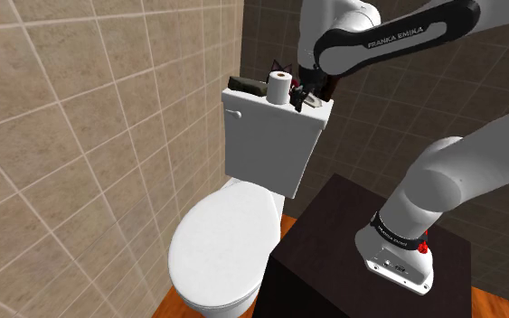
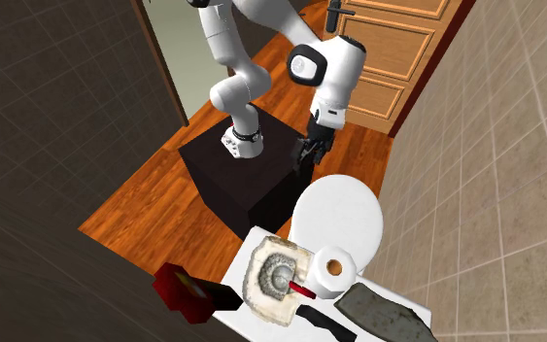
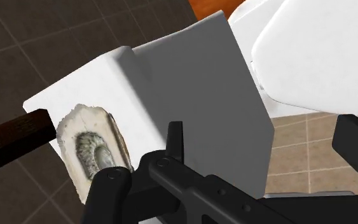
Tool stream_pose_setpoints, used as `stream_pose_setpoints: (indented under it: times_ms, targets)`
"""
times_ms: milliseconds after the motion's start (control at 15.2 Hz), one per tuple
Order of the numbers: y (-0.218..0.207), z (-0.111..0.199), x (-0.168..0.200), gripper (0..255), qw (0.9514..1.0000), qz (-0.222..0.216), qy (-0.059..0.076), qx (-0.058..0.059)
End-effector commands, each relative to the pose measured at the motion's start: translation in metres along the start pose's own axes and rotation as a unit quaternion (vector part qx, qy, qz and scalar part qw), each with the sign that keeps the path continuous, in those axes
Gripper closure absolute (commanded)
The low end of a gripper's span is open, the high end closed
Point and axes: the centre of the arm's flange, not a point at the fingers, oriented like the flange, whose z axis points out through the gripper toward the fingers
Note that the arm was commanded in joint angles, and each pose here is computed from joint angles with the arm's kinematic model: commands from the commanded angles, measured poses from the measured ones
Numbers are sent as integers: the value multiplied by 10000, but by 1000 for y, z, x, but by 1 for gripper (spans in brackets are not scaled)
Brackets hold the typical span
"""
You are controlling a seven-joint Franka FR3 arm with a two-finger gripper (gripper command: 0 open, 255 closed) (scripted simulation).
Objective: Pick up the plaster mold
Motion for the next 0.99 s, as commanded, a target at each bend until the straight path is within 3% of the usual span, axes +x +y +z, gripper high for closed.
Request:
stream_pose_setpoints:
  times_ms: [0, 198, 462, 660, 924]
  targets:
    - [1, 20, 11, 0, 9994, 27, 159, -308]
    - [7, 45, 31, 0, 9964, 91, 367, -760]
    - [17, 76, 58, 0, 9885, 177, 642, -1360]
    - [28, 97, 80, 0, 9796, 240, 847, -1806]
    - [46, 122, 110, 0, 9639, 324, 1117, -2394]
